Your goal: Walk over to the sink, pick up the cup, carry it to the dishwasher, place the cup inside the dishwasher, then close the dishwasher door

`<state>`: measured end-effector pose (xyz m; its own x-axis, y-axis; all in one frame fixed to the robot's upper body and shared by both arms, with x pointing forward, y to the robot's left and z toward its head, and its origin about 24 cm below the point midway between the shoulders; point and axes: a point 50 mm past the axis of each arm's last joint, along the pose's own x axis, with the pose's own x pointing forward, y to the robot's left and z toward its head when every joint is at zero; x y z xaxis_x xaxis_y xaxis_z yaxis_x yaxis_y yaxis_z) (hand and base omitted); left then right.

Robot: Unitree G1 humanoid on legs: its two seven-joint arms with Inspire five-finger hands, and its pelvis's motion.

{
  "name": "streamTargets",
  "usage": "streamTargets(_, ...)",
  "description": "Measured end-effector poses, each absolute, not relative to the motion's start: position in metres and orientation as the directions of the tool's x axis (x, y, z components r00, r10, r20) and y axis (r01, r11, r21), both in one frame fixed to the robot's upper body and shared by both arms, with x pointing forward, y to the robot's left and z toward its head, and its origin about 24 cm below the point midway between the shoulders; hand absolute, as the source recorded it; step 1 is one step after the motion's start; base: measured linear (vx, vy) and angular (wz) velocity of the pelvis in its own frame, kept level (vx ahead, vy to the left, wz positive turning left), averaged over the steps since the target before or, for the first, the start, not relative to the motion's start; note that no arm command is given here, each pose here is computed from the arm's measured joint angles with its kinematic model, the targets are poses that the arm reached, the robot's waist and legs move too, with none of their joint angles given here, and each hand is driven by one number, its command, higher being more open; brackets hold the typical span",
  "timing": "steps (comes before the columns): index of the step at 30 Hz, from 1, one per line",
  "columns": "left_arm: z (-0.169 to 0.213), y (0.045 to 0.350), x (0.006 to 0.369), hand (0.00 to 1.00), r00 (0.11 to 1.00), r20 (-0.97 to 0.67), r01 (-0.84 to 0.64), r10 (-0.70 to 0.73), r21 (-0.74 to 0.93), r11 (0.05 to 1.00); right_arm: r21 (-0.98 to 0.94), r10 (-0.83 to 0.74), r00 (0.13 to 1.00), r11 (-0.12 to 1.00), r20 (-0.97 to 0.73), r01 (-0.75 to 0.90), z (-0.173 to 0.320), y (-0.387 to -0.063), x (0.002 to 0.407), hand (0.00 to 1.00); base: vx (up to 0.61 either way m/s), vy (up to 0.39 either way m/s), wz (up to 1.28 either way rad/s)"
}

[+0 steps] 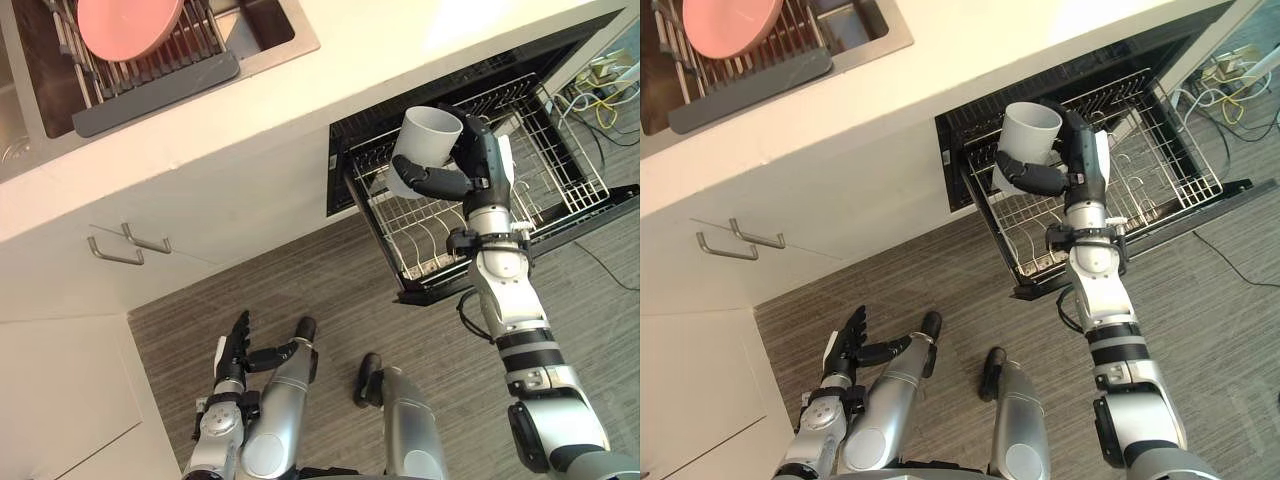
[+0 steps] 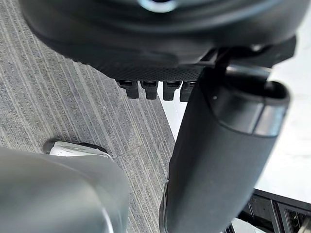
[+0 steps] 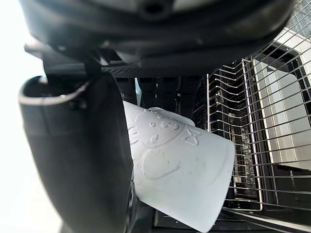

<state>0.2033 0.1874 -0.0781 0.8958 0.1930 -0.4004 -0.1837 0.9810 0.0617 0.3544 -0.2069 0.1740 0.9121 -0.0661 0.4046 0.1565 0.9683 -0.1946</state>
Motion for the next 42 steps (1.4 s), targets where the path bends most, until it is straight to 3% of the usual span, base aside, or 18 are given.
streamTargets(13, -0.072, 0.176, 0.217, 1.0, 0.912, -0.374, -0.165, 0.171, 0.05, 0.985, -0.348, -0.064, 0.954, 0.922, 0.294, 0.169, 0.182, -0.212, 0.385, 0.0, -0.01, 0.005, 0.03)
streamTargets(29, -0.069, 0.17, 0.225, 1.0, 0.918, -0.362, -0.159, 0.165, 0.047, 0.986, -0.62, -0.083, 0.989, 0.772, 0.122, 0.141, 0.149, -0.226, 0.392, 0.0, 0.0, -0.006, 0.01)
streamTargets(30, -0.069, 0.17, 0.226, 1.0, 0.917, -0.363, -0.157, 0.164, 0.048, 0.986, -0.62, -0.083, 0.989, 0.772, 0.121, 0.141, 0.149, -0.226, 0.392, 1.0, 0.0, 0.0, 0.0)
streamTargets(42, -0.068, 0.165, 0.234, 1.0, 0.917, -0.36, -0.163, 0.171, 0.052, 0.985, -0.62, -0.097, 0.991, 0.773, 0.096, 0.136, 0.138, -0.216, 0.393, 1.0, -0.01, -0.002, 0.0)
